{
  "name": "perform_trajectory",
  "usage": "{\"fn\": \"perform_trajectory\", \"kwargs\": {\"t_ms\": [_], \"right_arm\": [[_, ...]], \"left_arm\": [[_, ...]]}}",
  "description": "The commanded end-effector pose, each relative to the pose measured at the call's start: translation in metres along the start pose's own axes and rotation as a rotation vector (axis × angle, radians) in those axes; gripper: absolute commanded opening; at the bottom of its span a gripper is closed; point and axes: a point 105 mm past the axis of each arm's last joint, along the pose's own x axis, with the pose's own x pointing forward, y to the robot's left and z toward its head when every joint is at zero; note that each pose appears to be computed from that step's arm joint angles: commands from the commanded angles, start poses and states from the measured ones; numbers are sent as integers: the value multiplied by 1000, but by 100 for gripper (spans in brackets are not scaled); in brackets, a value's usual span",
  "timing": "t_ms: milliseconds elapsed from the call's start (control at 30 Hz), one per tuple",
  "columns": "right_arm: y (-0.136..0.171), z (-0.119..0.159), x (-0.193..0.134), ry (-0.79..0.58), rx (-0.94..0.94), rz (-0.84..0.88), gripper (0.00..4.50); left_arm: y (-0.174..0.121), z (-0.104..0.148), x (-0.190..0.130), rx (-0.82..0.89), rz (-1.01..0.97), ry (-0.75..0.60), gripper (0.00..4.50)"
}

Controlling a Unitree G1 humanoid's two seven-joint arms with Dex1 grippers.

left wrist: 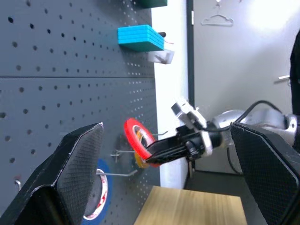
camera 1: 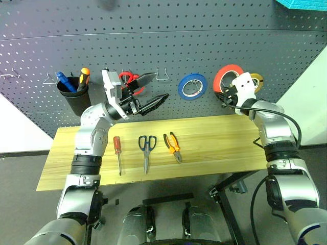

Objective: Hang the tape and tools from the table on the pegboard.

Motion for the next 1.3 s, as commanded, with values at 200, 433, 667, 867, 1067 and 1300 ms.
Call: {"fn": "perform_trajectory", "kwargs": {"t_ms": [200, 433, 667, 867, 1067, 1300], "right_arm": [[4, 17, 13, -50, -49, 48, 257], [35, 0, -32, 10, -40, 204, 347], [82, -35, -54, 232, 240, 229, 365], [106, -55, -31, 421, 455, 182, 446], [141, -51, 6, 492, 472, 249, 446], [168, -58, 39, 540, 426, 304, 446]], "left_arm": [[0, 8, -6, 41, 13, 13, 450], [1, 13, -9, 45, 35, 39, 450], [-1, -27, -27, 82, 21, 355, 450], [-3, -73, -81, 71, -16, 717, 450], [13, -77, -112, 69, 73, 840, 450], [12, -85, -127, 36, 119, 880, 450]]}}
